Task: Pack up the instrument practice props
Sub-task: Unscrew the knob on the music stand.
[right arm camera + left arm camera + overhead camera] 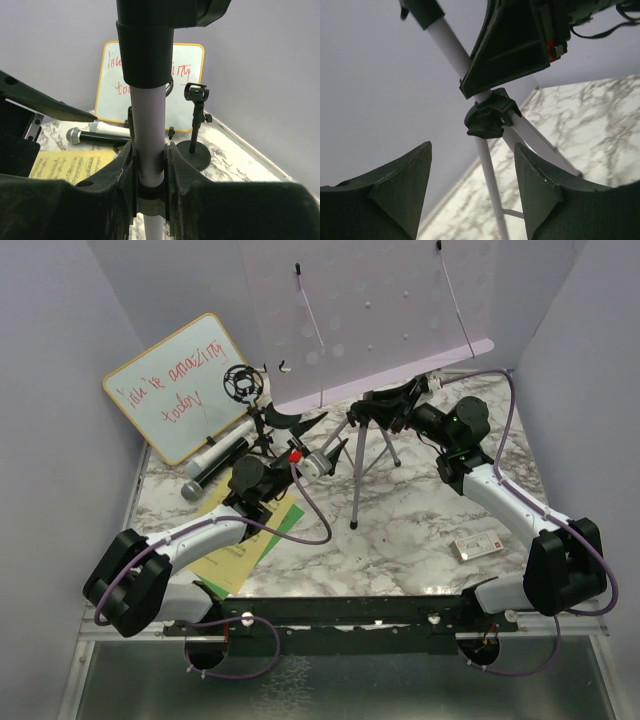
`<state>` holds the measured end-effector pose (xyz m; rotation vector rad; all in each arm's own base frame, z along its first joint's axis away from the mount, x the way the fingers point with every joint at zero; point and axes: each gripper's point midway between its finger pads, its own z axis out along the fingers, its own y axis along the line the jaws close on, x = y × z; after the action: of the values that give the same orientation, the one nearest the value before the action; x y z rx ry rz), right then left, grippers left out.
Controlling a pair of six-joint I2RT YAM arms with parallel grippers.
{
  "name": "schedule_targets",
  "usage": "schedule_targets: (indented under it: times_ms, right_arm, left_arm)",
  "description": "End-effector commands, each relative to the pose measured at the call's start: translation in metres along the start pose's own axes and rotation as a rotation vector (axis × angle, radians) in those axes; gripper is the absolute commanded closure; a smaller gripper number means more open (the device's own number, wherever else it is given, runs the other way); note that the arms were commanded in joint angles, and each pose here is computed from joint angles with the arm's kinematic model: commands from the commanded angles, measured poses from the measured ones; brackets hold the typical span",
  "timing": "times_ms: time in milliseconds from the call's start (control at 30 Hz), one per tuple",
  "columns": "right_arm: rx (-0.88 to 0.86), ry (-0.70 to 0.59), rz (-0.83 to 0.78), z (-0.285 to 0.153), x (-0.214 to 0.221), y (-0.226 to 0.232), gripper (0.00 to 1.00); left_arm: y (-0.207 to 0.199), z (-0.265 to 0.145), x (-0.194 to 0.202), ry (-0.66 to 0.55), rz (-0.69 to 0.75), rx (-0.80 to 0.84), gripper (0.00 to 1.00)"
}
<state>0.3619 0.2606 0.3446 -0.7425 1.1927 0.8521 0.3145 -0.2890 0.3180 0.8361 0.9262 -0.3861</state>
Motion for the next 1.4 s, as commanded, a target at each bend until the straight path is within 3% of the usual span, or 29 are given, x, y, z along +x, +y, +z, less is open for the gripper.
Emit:
schedule_targets:
  times_ms: [0, 300, 467, 867, 967, 1133, 1367]
  right_arm:
    - [-0.089, 0.107, 0.096, -0.001, 0.032, 0.018, 0.99]
    - [-0.09, 0.106, 0.102, -0.001, 0.032, 0.018, 0.99]
    - [-0.092, 0.107, 0.102, -0.001, 0.033, 0.018, 0.99]
    - [-0.092, 0.108, 0.099, -0.001, 0.032, 0.018, 0.99]
    - [-0.093, 0.107, 0.098, -0.001, 0.032, 0.018, 0.99]
    - [-0.093, 0.107, 0.098, -0.001, 0.031, 0.019, 0.99]
    - [-0.092, 0.111, 0.103, -0.001, 0.033, 0.018, 0.99]
  left_arm:
    - [0.001, 0.011, -0.013, -0.076, 0.438, 0.05, 0.32]
    - [-0.012, 0.03, 0.016, 0.051, 0.769, 0.145, 0.33]
    - [-0.007, 0.042, 0.017, 0.082, 0.828, 0.165, 0.38]
    - [-0.018, 0.042, 0.037, 0.161, 0.751, 0.251, 0.79]
    - [-0.021, 0.042, 0.032, 0.16, 0.642, 0.252, 0.9]
    - [-0.02, 0.047, 0.022, 0.18, 0.268, 0.174, 0.94]
    - [-0.031, 0.052, 0.018, 0.218, -0.415, 0.059, 0.96]
